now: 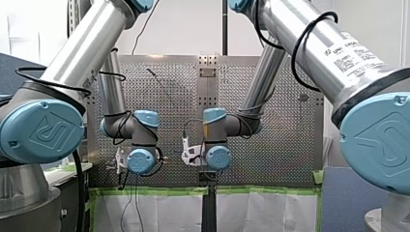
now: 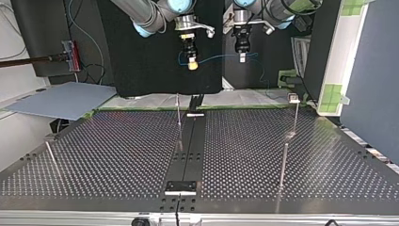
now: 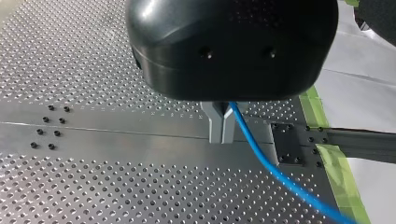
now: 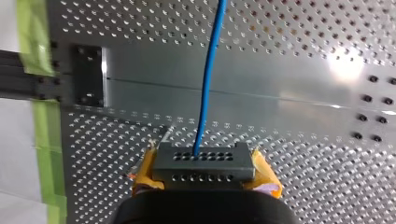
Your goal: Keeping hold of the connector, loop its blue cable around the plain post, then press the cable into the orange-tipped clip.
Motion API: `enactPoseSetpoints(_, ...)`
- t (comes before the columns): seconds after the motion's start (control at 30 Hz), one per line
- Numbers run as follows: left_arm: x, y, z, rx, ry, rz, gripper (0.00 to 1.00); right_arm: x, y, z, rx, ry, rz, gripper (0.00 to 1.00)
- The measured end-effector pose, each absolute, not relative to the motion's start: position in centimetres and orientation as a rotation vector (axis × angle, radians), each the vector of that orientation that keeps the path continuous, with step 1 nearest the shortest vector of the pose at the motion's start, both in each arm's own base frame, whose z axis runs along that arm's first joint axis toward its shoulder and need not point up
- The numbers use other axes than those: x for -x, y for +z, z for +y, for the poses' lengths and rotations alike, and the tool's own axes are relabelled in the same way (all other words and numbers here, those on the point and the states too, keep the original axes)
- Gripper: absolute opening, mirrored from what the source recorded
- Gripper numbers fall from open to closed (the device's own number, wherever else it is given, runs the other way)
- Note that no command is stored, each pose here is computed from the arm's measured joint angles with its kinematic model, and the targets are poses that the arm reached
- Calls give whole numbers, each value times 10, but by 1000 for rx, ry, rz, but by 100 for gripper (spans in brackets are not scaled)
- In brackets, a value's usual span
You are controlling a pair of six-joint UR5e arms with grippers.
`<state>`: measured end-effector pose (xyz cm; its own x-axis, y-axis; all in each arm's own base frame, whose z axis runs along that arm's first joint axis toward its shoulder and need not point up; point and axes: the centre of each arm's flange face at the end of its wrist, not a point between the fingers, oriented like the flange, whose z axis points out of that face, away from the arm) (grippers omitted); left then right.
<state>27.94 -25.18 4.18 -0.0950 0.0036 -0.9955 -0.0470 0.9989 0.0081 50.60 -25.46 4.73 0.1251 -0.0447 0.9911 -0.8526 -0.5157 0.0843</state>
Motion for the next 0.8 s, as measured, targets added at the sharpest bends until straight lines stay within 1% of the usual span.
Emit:
enactPoseSetpoints(0.13, -279, 42, -252, 33, 42, 1666, 0, -513, 45, -236, -1719, 1449, -874, 0)
enactPoseSetpoints(0.33, -275, 43, -251, 24, 51, 1672, 0, -516, 45, -216, -1717, 1438, -876, 0)
enactPoseSetpoints(0.6, -239, 51, -239, -39, 146, 1719, 0, -485, 57, -218, -1694, 1366, -979, 0)
enactPoseSetpoints(0.67, -231, 54, -233, -38, 175, 1731, 0, -480, 63, -217, -1698, 1365, -998, 0)
enactPoseSetpoints(0.8, -229, 63, -228, -18, 207, 1732, 0, -483, 82, -222, -1704, 1392, -996, 0)
